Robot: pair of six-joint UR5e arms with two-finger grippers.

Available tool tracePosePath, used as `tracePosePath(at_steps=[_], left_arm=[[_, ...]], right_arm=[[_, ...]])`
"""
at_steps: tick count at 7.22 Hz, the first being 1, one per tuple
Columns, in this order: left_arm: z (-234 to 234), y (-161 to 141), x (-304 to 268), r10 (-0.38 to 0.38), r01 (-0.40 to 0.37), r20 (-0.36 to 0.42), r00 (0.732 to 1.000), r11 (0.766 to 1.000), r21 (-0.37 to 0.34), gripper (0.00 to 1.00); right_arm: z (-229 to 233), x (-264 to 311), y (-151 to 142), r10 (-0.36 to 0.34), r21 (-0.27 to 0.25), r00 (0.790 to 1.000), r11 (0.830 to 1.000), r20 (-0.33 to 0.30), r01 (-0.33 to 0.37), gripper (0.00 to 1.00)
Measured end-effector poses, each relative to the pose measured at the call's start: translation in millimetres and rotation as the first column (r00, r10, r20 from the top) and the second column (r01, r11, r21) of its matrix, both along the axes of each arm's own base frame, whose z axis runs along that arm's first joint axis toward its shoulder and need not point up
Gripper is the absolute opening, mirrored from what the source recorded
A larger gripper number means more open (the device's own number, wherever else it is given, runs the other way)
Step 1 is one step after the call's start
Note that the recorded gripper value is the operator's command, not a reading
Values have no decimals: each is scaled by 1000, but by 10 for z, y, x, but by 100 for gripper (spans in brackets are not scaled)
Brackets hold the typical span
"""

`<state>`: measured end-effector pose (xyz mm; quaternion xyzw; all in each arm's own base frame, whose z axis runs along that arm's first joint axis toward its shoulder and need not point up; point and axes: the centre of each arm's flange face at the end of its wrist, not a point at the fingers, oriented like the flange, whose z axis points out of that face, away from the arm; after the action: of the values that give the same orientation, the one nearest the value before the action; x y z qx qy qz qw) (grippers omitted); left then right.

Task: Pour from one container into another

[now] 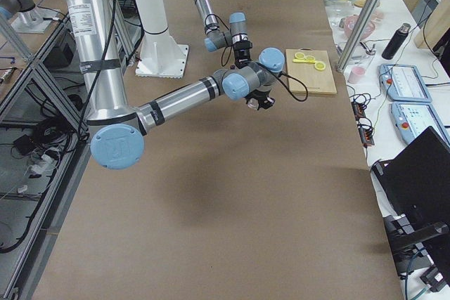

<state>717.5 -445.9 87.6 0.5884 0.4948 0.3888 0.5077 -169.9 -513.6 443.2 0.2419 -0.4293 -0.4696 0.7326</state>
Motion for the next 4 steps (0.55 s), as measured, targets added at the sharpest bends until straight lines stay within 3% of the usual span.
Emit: tracePosePath(at_steps=[4], left_arm=[[-87, -6, -87, -5, 5, -22, 1000, 1000, 11, 0]], right_arm=[[886, 813, 13, 139, 73, 988, 987, 67, -144, 0]])
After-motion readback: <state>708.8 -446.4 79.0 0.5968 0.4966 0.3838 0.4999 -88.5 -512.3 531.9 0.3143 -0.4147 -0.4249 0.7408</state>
